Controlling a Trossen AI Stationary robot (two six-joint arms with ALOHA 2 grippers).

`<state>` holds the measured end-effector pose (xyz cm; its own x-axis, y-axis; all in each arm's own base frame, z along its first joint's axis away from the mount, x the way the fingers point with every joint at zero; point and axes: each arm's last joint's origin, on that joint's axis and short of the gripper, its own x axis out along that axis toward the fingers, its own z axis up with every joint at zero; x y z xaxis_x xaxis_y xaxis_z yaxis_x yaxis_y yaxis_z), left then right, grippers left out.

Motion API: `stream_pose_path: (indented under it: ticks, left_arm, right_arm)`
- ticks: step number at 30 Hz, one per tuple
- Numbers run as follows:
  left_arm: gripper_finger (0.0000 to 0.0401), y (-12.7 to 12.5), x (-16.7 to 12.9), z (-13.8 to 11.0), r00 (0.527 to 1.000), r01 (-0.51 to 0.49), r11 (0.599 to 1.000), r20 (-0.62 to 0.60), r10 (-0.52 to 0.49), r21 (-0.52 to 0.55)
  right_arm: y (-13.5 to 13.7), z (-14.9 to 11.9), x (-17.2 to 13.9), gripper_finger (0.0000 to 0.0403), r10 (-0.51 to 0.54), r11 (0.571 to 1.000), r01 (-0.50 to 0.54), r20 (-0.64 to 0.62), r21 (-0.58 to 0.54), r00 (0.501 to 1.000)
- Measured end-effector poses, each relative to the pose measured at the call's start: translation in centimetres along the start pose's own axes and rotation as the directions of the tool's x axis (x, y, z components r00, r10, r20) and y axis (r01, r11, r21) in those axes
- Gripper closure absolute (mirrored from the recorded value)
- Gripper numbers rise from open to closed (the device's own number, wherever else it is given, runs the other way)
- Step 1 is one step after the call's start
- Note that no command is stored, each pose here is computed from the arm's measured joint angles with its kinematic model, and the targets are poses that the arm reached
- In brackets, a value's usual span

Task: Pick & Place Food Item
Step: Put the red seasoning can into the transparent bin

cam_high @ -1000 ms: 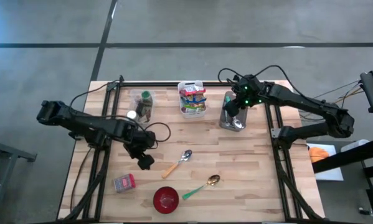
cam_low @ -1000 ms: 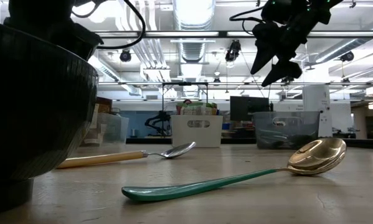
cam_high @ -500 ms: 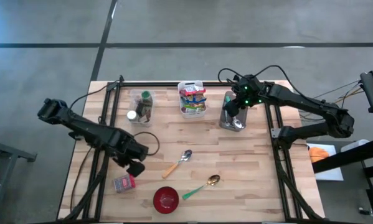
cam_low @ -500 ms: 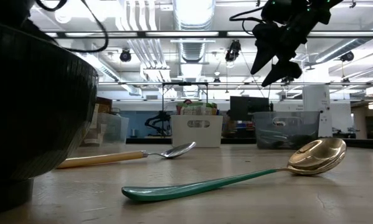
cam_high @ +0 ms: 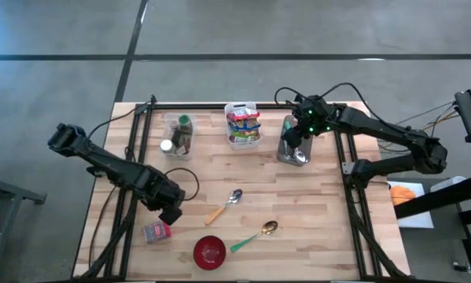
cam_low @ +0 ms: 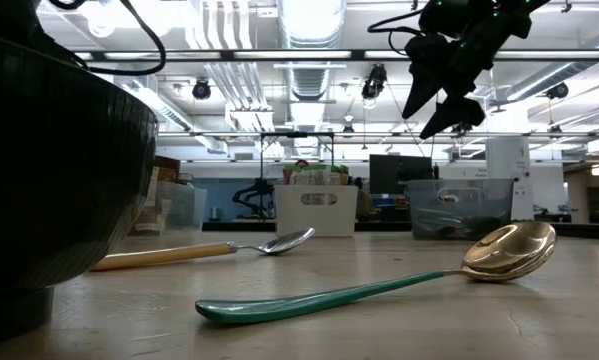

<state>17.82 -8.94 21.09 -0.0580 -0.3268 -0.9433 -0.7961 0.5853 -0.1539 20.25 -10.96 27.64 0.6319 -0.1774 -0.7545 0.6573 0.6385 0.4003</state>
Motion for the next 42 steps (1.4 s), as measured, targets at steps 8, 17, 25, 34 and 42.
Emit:
stream_pose_path:
  ticks: [8,17,25,34,42]
  left_arm:
    - [0.0011,-0.4,0.6,-1.8,1.000,-0.013,0.996,0.013,0.012,0.084]
    - [0.0030,-1.4,2.4,-5.1,0.997,-0.036,0.970,0.081,0.017,0.240]
    - [0.0004,-1.8,5.4,-6.3,0.984,-0.174,0.934,0.095,0.152,0.312]
    - [0.0012,-2.7,7.6,-5.8,0.976,-0.213,0.889,0.126,0.176,0.405]
    - [0.0012,-2.6,9.2,-5.3,0.959,-0.281,0.896,0.135,0.249,0.345]
  right_arm:
    - [0.0,0.0,0.0,0.0115,0.000,1.000,0.000,0.000,-0.001,1.000]
    - [0.0,0.0,0.0,0.0115,0.000,1.000,0.000,0.000,-0.002,1.000]
    - [0.0,0.0,0.0,0.0115,0.000,1.000,0.000,0.000,-0.002,1.000]
    - [0.1,0.0,0.0,0.0115,0.001,1.000,-0.001,-0.002,-0.002,1.000]
    - [0.4,-0.3,0.1,0.0115,0.015,1.000,-0.015,-0.013,-0.015,1.000]
